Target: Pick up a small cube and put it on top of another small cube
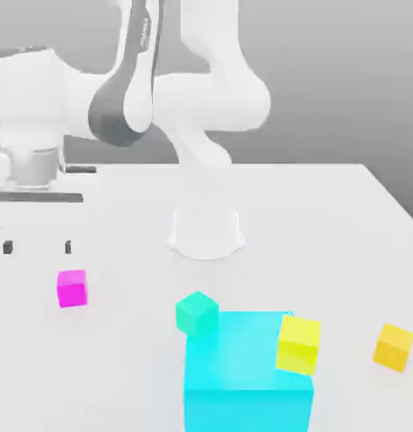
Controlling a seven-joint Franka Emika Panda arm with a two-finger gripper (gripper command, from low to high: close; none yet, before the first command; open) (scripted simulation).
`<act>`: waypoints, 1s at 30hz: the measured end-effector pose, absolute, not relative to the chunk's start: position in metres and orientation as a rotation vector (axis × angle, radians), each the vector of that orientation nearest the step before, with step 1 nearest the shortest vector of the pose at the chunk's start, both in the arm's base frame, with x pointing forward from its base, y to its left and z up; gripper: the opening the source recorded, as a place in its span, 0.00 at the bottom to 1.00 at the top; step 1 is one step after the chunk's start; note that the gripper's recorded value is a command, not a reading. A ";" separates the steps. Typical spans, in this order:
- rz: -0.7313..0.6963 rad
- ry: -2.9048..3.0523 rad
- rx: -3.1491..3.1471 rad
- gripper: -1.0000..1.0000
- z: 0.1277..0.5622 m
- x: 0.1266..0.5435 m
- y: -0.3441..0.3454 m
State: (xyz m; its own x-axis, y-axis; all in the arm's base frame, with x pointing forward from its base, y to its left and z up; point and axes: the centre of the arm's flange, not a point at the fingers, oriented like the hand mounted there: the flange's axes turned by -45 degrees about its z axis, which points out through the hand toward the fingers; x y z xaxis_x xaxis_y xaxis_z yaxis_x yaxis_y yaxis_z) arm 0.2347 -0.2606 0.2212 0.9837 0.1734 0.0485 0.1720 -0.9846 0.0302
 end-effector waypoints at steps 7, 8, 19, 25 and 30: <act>-0.009 0.308 3.154 0.50 0.185 0.204 -0.265; -0.011 0.309 3.158 0.50 0.183 0.204 -0.266; -0.011 0.299 3.179 0.50 0.162 0.204 -0.273; -0.007 0.298 3.172 0.50 0.150 0.204 -0.271; -0.002 0.299 3.157 0.50 0.139 0.203 -0.267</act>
State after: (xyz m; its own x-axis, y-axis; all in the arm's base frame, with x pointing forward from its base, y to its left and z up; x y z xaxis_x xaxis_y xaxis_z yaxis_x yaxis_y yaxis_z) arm 0.2025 -0.2673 0.1393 0.9823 0.1876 0.0013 0.1875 -0.9818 -0.0300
